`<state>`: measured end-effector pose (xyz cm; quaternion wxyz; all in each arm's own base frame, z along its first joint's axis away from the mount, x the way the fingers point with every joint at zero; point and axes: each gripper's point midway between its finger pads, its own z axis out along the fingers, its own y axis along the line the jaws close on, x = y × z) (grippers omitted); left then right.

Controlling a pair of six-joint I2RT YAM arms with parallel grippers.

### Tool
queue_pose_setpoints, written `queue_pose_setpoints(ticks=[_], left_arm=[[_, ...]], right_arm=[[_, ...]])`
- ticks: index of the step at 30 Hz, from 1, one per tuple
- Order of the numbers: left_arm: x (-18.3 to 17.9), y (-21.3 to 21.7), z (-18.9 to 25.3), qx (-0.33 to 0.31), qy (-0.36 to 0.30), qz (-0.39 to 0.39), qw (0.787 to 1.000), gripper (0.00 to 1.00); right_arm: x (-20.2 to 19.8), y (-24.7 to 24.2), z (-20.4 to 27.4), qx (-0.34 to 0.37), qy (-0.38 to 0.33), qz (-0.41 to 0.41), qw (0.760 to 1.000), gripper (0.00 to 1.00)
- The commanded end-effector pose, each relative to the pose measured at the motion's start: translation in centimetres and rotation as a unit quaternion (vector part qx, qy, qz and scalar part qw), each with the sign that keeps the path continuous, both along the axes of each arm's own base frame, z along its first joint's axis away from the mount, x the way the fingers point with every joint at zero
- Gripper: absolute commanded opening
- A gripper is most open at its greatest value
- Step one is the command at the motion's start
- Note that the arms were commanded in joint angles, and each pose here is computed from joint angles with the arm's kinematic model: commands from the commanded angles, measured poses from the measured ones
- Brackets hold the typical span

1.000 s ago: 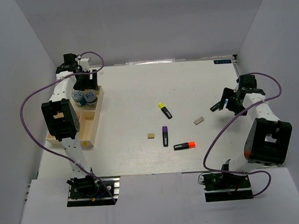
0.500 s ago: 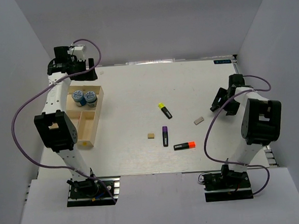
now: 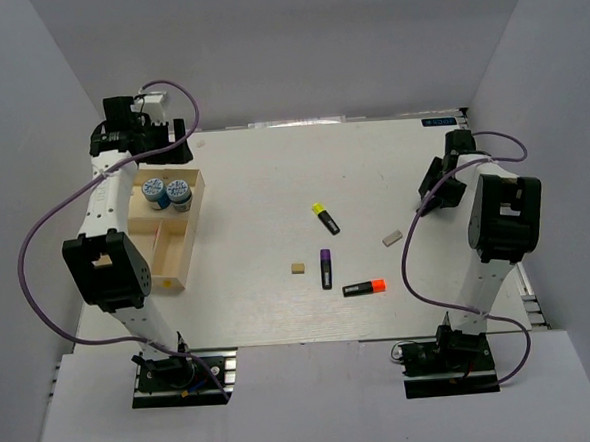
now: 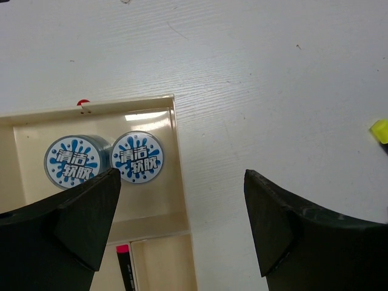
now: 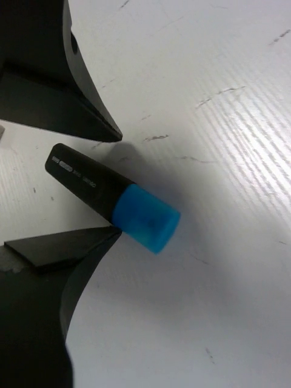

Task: Sort the stationery into containers
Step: Pick up the pen from the center of the board.

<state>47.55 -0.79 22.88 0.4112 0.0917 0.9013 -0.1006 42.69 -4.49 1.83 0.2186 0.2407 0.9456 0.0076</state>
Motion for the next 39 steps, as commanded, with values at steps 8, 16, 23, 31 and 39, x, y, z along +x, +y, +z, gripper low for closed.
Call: queue_pose_setpoints(ticks=[8,16,23,31,39], left_arm=[[-1.4,-0.8,2.7,-0.01,-0.03,-0.009,0.999,0.92],[-4.8,-4.6,5.1,-0.085,-0.085,-0.08,0.99,0.91],[-8.9,-10.1,5.9,-0.23,-0.097,-0.179,0.952,0.87],[-12.0,-16.5,4.3,-0.293,-0.076,-0.232,0.924,0.82],[-13.3,-22.7,2.1,-0.337,-0.033,-0.257,0.905,0.77]], right_arm=[[-3.0,1.2,-4.0,0.03,0.062,0.035,0.997,0.37],[-5.5,5.1,-3.5,0.109,0.065,0.126,0.984,0.0],[-4.7,8.4,1.1,0.168,-0.011,0.199,0.965,0.0],[-4.0,16.0,12.2,0.25,-0.171,0.287,0.909,0.0],[-6.1,23.6,17.2,0.236,-0.22,0.364,0.874,0.0]])
